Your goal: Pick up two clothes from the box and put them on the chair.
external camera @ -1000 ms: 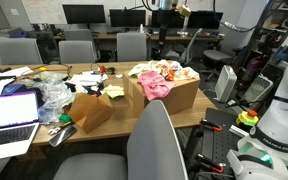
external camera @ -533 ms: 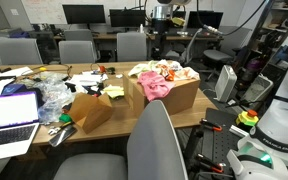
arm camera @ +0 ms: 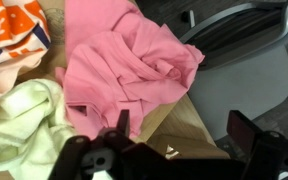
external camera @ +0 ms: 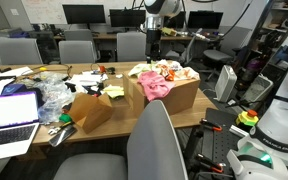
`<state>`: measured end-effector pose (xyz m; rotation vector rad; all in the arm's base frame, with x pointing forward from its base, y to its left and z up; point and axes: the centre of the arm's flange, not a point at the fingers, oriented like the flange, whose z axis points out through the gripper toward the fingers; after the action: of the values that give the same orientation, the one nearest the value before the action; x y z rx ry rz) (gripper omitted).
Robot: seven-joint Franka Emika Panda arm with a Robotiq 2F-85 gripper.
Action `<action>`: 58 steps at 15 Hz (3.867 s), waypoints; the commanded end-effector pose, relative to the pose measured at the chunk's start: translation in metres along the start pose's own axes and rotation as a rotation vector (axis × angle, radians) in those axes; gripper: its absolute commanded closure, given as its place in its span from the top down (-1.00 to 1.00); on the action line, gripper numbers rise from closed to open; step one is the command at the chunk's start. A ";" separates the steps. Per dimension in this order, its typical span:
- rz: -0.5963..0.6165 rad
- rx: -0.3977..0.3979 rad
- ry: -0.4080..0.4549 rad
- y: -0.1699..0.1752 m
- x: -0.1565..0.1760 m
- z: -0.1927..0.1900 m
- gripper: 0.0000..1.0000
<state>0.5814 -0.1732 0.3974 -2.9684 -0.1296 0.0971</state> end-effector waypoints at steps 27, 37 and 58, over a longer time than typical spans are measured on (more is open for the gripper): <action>0.379 -0.371 0.077 -0.002 0.032 0.113 1.00; 0.471 -0.191 -0.072 -0.007 0.006 0.156 1.00; 0.432 -0.197 0.125 -0.033 -0.013 0.025 -0.93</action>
<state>0.5816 -0.1444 0.3300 -3.1151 0.6021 0.0413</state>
